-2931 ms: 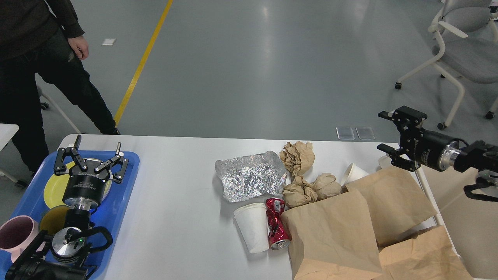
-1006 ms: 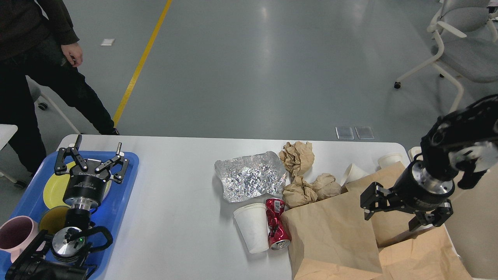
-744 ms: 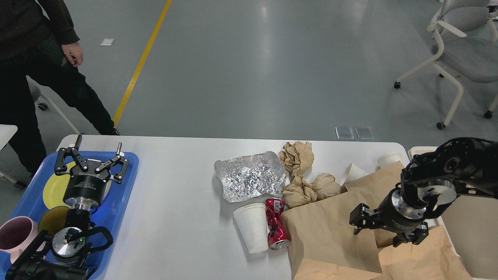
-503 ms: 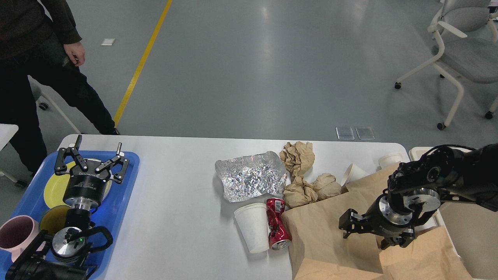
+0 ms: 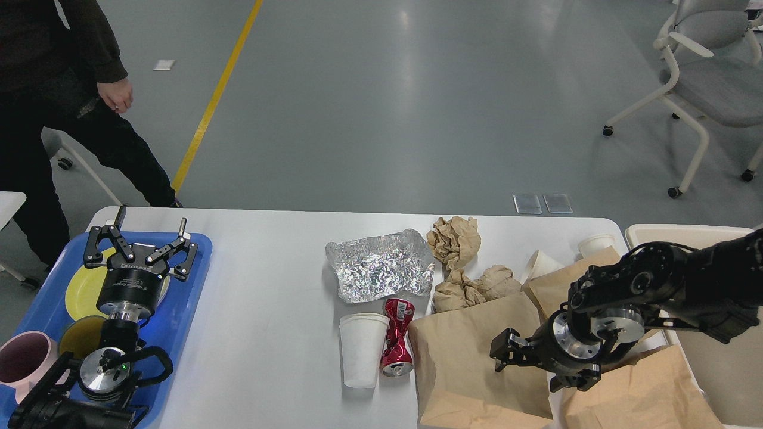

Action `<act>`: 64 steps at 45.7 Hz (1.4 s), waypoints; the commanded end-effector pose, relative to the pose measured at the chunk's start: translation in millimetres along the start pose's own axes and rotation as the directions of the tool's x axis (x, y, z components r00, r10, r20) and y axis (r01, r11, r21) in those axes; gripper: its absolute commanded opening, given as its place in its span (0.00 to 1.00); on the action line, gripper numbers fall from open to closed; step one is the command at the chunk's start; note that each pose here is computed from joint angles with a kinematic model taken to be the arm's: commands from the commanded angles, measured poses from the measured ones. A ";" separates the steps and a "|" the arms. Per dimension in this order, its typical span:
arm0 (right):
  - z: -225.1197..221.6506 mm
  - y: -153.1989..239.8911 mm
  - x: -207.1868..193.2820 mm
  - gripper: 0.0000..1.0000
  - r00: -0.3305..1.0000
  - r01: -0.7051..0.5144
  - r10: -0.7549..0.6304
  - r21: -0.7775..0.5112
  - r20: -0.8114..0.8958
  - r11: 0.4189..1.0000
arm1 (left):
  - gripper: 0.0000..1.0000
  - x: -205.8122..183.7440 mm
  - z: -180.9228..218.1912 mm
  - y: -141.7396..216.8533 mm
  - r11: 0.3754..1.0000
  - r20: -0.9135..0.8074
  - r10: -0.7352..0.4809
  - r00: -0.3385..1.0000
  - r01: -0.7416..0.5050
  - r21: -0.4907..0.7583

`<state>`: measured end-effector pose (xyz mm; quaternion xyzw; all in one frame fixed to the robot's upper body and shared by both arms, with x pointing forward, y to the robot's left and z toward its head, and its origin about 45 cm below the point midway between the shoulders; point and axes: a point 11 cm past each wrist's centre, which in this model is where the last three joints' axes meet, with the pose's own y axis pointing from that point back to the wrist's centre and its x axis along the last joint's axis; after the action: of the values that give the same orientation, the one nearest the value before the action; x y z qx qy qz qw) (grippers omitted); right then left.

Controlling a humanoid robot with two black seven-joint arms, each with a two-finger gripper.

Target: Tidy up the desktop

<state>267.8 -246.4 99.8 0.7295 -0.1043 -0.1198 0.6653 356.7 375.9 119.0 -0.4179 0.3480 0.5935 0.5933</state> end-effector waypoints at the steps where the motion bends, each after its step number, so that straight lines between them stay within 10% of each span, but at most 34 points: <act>1: 3.6 -18.2 -11.2 0.90 0.999 -0.033 0.033 -0.022 0.003 0.999 | 0.96 0.0 0.0 0.0 1.000 0.000 0.000 1.000 0.000 0.000; 5: 2.9 -24.5 -12.9 0.83 0.999 -0.043 0.044 -0.025 0.005 0.999 | 0.96 0.0 0.0 0.0 1.000 0.000 0.000 1.000 0.000 0.000; 15: 3.1 -32.2 -22.3 0.00 1.000 -0.023 0.023 -0.030 0.019 0.999 | 0.96 0.0 0.0 0.0 1.000 0.000 0.000 1.000 0.000 0.000; 46: 12.9 -30.8 -23.5 0.00 0.999 0.011 -0.009 -0.076 0.034 0.997 | 0.96 0.0 0.0 0.0 1.000 0.000 0.000 1.000 0.000 0.000; 64: 11.9 123.8 19.0 0.00 1.000 -0.002 0.001 -0.098 -0.011 0.995 | 0.96 0.0 0.0 0.0 1.000 0.000 0.000 1.000 0.000 0.000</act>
<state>270.0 -273.1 173.3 0.7028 -0.0893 -0.1354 0.6927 356.7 375.9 119.0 -0.4180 0.3480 0.5934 0.5933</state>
